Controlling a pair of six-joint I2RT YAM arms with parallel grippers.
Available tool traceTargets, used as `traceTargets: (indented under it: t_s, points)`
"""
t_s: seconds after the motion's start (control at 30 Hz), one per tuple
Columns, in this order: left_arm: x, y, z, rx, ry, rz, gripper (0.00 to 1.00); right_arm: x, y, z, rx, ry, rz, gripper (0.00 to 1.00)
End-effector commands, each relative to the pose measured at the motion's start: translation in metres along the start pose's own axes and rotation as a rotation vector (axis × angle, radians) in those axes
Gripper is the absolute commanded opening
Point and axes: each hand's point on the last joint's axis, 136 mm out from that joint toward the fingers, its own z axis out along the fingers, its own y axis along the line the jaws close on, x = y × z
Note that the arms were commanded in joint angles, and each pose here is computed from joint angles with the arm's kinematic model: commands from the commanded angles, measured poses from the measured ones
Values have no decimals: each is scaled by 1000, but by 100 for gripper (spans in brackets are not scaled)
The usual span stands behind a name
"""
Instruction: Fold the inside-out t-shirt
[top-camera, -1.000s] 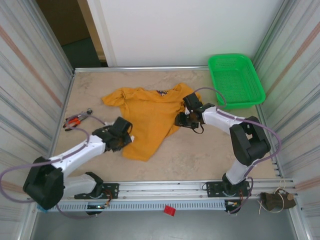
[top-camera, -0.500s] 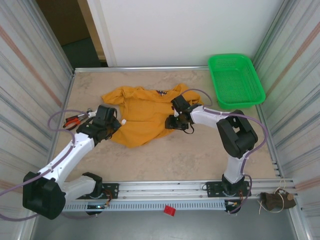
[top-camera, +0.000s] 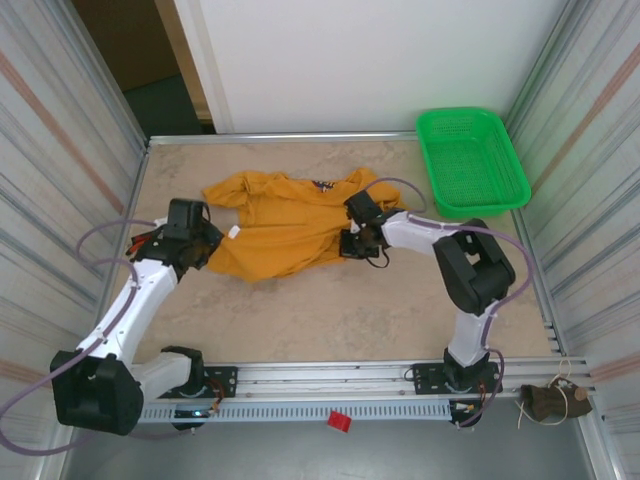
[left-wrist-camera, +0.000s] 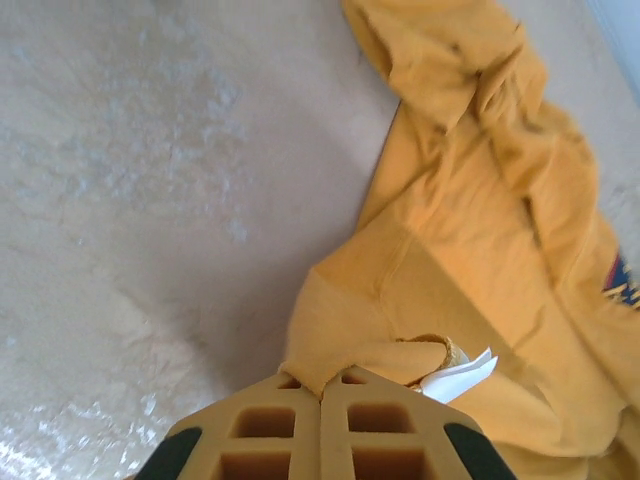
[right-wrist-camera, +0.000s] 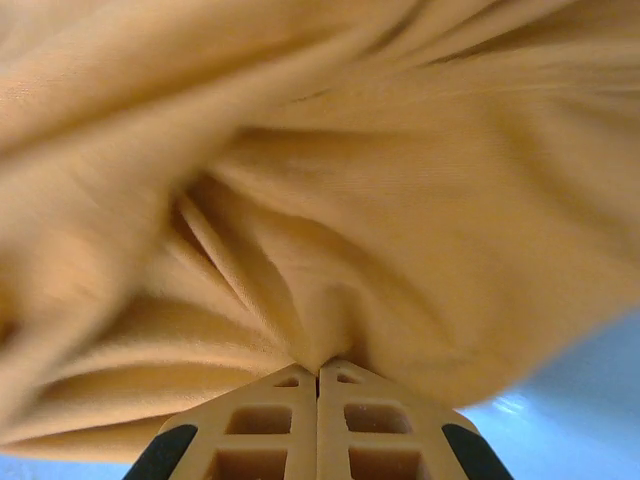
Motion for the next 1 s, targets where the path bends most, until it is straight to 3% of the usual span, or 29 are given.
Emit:
traceTargets:
  t_s: [0.0,0.1,0.2,0.43,0.5,0.53,0.67,0.8,0.97]
  points:
    - [-28,-19,-14,62,-46,1,0,-36,4,-91,-65,-193,13,0]
    - [-33,-22,-18,75,-47,-2,0,-35,1,-149,-65,-294,1,0]
    - [-26,-18,-16,81,-18,-23,0,-11,-18,-172,-28,-319,25,0]
    - [12,17,-1,40,67,-65,0,97,-103,-137,169,-156,285,3]
    - [23,28,4,18,94,-56,0,120,-126,-129,265,-114,366,47]
    - [29,33,6,12,110,-55,0,119,-126,-132,259,-144,378,52]
    - [43,44,11,0,153,-50,0,81,-102,-139,150,-244,314,55]
    - [48,48,12,-3,163,-52,0,34,-60,-125,68,-216,152,56]
    - [50,49,11,0,170,-47,0,8,1,-81,-22,-95,-71,54]
